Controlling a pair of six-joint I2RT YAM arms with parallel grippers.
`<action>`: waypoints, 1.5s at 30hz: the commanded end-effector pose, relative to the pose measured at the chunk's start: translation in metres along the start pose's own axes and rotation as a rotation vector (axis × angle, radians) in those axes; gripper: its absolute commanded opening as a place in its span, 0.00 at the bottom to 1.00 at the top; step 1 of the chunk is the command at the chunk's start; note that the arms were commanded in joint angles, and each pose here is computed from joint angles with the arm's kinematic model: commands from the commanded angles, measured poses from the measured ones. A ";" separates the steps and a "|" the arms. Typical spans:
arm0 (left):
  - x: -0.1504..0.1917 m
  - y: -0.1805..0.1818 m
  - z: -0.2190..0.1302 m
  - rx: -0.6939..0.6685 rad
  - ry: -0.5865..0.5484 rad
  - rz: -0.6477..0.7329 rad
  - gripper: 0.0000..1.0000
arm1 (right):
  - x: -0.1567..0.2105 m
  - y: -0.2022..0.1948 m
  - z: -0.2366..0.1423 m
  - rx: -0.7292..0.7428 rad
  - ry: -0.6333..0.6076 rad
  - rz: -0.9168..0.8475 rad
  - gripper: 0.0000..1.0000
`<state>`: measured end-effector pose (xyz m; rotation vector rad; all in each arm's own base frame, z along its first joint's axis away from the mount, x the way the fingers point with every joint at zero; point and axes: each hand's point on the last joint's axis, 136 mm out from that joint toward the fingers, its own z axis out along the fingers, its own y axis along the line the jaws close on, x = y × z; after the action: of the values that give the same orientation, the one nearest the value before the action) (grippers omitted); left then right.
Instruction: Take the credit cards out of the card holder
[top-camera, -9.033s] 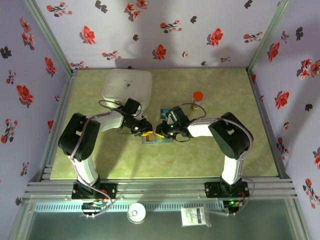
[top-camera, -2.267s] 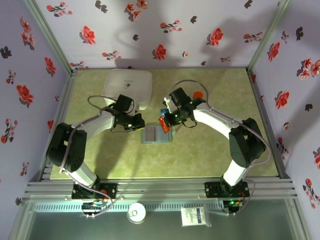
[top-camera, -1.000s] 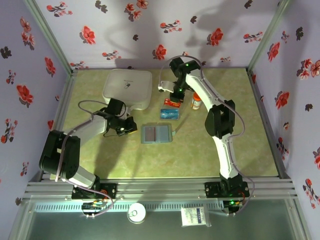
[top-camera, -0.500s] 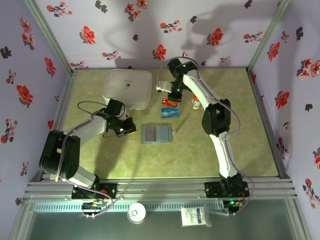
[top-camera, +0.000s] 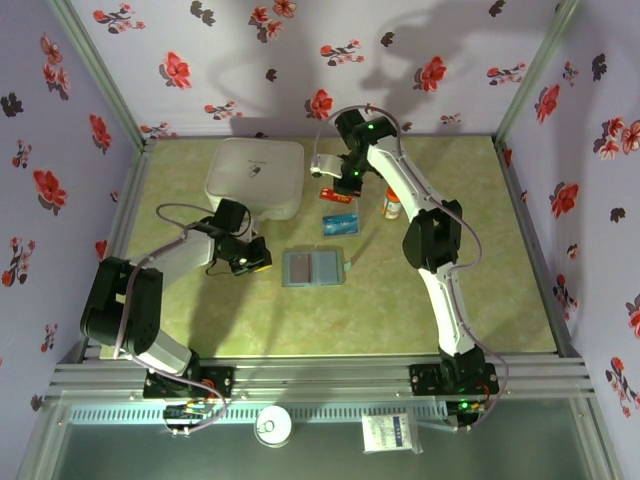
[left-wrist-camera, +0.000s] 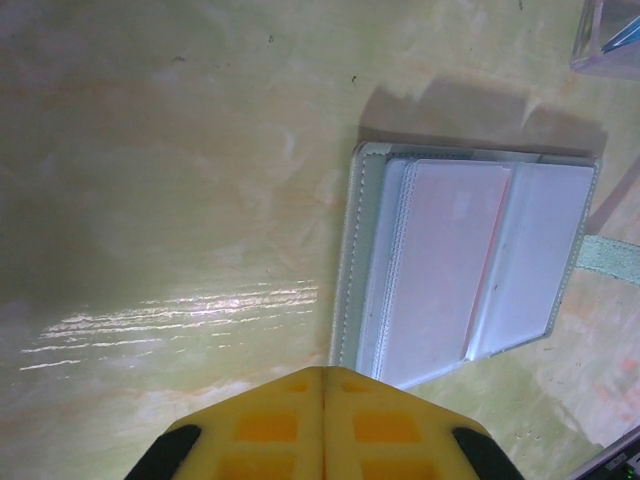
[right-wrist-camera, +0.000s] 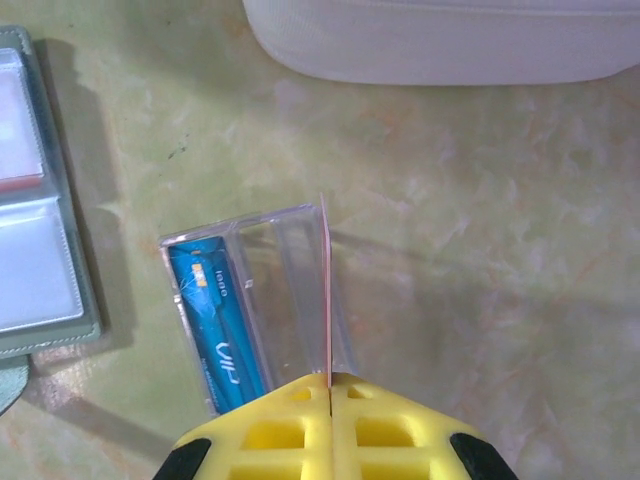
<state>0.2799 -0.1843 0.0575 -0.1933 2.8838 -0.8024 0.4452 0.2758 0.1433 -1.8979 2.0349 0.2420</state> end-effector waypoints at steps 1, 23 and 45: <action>-0.003 0.001 -0.002 -0.010 0.007 0.009 0.06 | 0.004 -0.009 0.002 0.023 0.004 -0.039 0.00; 0.002 0.009 0.004 -0.028 0.028 -0.010 0.06 | 0.034 0.043 0.035 -0.223 0.132 -0.031 0.00; 0.002 0.008 0.005 -0.023 0.030 -0.014 0.06 | 0.016 -0.012 0.016 0.102 0.067 0.029 0.22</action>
<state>0.2785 -0.1836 0.0485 -0.2086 2.9189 -0.7883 0.4571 0.2609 0.0999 -1.8972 2.1098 0.0826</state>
